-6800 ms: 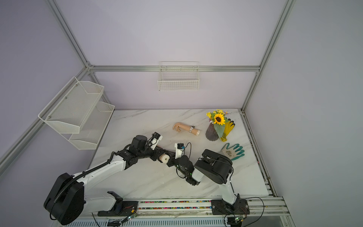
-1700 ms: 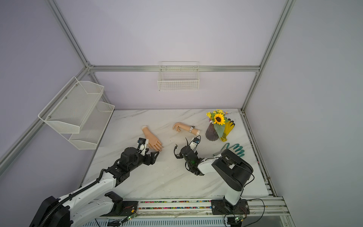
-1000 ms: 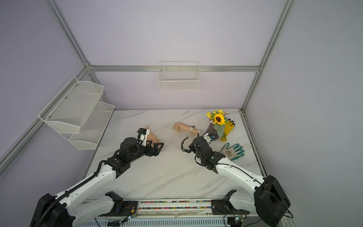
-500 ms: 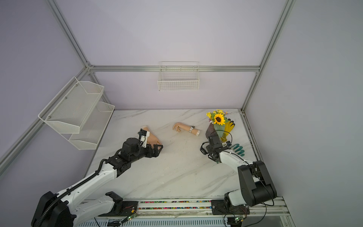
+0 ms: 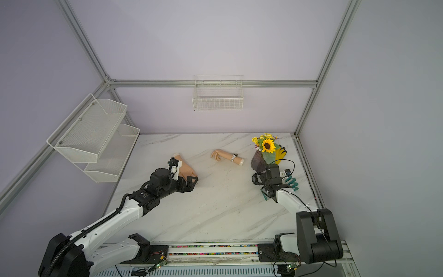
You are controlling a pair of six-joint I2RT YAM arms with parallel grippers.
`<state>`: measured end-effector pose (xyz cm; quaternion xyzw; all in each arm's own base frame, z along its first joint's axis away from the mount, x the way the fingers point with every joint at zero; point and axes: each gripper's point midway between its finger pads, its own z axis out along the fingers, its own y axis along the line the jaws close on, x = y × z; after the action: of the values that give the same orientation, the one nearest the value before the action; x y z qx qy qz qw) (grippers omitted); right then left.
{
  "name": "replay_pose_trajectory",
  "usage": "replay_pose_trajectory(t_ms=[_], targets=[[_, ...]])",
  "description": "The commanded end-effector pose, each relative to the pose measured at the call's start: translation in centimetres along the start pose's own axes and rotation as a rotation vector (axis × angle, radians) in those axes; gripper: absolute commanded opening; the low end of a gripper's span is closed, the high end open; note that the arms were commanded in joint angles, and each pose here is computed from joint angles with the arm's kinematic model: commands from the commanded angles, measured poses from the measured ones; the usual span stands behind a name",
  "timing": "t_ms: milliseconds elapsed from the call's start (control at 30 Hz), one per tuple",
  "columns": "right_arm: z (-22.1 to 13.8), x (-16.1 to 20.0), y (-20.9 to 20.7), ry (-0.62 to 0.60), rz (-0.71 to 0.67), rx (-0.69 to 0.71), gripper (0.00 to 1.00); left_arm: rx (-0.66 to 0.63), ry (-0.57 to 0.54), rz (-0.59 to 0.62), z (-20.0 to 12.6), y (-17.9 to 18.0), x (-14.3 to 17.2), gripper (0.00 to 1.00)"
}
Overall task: Take off the watch
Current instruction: Place the watch at the center of the board, then pick up the hand from the center of the board.
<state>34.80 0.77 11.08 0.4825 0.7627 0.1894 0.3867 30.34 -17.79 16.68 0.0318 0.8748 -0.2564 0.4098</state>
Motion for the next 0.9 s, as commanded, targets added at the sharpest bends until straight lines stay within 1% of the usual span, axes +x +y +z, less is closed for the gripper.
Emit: replay_pose_trajectory(t_ms=[0, 67, 167, 333, 367, 433, 467, 533, 600, 667, 767, 800, 867], targets=[[-5.2, -2.7, 4.8, -0.107, -0.110, -0.246, 0.57, 0.039, -0.050, -0.037, 0.1, -0.9, -1.5, 1.00], [-8.6, -3.3, 7.1, -0.141, -0.176, -0.378, 0.61, 0.055, -0.057, -0.056, 0.2, -1.3, -1.8, 1.00], [-14.2, -3.5, 10.8, -0.174, -0.290, -0.604, 0.63, 0.084, -0.078, -0.088, 0.3, -1.9, -2.4, 1.00], [-23.5, -1.3, 16.1, -0.191, -0.457, -0.995, 0.64, 0.139, -0.121, -0.136, 0.1, -2.6, -3.0, 1.00], [-24.6, -0.9, 16.8, -0.192, -0.469, -1.033, 0.64, 0.141, -0.127, -0.138, 0.0, -2.6, -3.1, 1.00], [-26.5, 0.8, 18.7, -0.184, -0.547, -1.107, 0.68, 0.136, -0.130, -0.139, -0.1, -2.5, -3.0, 1.00], [-27.4, 1.4, 19.8, -0.192, -0.566, -1.144, 0.70, 0.132, -0.130, -0.137, -0.1, -2.4, -3.0, 1.00], [-28.0, 3.7, 21.7, -0.179, -0.649, -1.177, 0.74, 0.138, -0.131, -0.133, -0.3, -2.6, -3.0, 1.00], [-27.3, 5.9, 23.5, -0.168, -0.732, -1.154, 0.78, 0.161, -0.135, -0.134, -0.6, -3.0, -3.2, 1.00], [-25.7, 8.2, 25.2, -0.166, -0.852, -1.123, 0.81, 0.196, -0.144, -0.134, -1.0, -3.6, -3.4, 1.00], [-22.5, 12.1, 26.6, -0.122, -1.041, -1.082, 0.88, 0.224, -0.155, -0.122, -1.6, -4.2, -3.7, 1.00], [-21.7, 12.8, 26.9, -0.125, -1.085, -1.070, 0.91, 0.223, -0.157, -0.118, -1.7, -4.2, -3.7, 1.00], [-19.1, 14.2, 27.5, -0.142, -1.183, -1.003, 0.95, 0.219, -0.162, -0.111, -2.0, -4.1, -3.7, 1.00]])
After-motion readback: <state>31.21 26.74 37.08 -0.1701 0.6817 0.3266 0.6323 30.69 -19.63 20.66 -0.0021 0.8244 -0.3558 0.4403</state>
